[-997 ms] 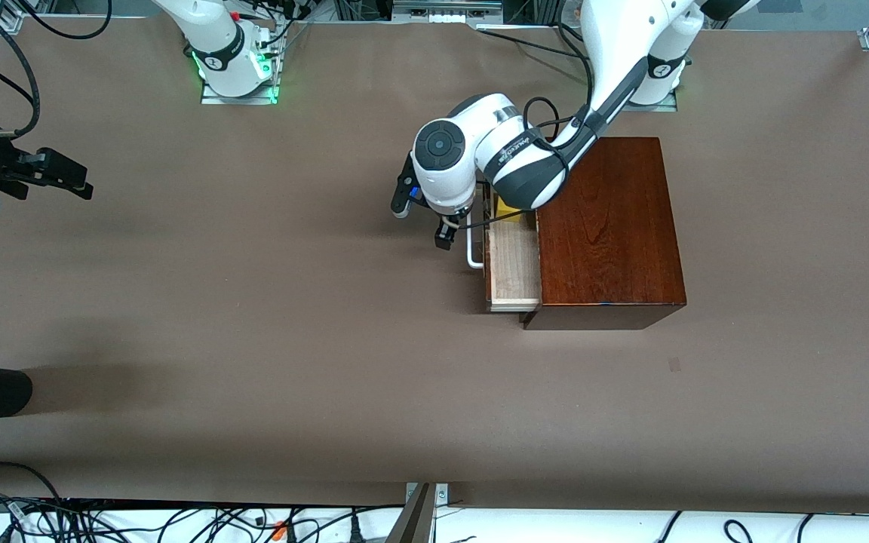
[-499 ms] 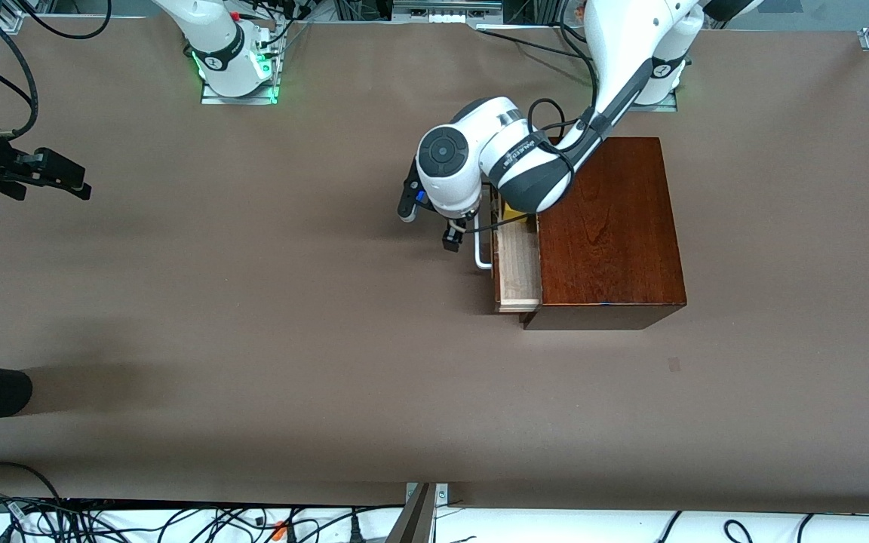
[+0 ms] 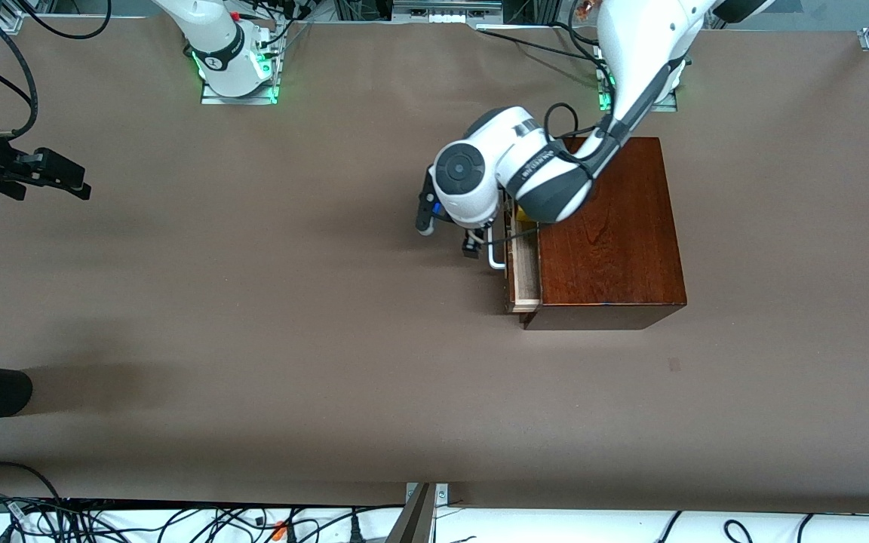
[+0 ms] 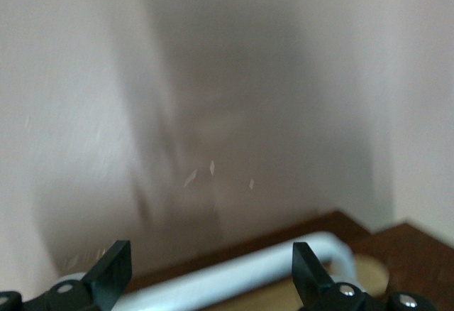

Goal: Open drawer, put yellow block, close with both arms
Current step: 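Push the drawer shut into the box with the left gripper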

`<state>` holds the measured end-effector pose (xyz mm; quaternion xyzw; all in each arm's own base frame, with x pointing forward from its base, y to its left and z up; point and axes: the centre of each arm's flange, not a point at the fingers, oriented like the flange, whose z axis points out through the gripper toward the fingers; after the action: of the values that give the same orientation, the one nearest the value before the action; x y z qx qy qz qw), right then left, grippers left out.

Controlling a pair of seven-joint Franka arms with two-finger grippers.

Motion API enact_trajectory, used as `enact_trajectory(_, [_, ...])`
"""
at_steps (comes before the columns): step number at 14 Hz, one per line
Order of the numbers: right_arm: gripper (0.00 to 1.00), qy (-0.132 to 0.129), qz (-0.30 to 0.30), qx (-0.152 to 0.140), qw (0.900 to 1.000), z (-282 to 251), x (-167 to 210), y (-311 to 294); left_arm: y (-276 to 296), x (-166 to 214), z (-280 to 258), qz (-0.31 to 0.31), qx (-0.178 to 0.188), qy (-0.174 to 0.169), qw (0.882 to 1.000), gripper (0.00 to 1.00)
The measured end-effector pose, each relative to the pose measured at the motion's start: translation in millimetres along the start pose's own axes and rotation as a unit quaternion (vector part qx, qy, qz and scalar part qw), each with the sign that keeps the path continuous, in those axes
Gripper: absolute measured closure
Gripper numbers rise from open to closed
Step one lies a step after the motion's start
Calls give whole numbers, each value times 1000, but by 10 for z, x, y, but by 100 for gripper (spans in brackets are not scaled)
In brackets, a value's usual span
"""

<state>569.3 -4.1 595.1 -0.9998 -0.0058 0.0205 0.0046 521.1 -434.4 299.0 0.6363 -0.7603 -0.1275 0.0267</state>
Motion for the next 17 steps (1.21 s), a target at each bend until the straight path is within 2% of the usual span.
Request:
enact_trajectory(7, [0, 1, 0, 0, 1000, -1, 1, -2, -22, -83, -12, -11, -7, 4, 1000, 0])
enact_trajectory(11, [0, 0, 0, 0, 1000, 0, 1, -1, -49, -308, -13, -38, -26, -18, 999, 0])
enact_trajectory(17, [0, 0, 0, 0, 1000, 0, 1, 1, -78, -388, -34, -48, -27, -18, 998, 0])
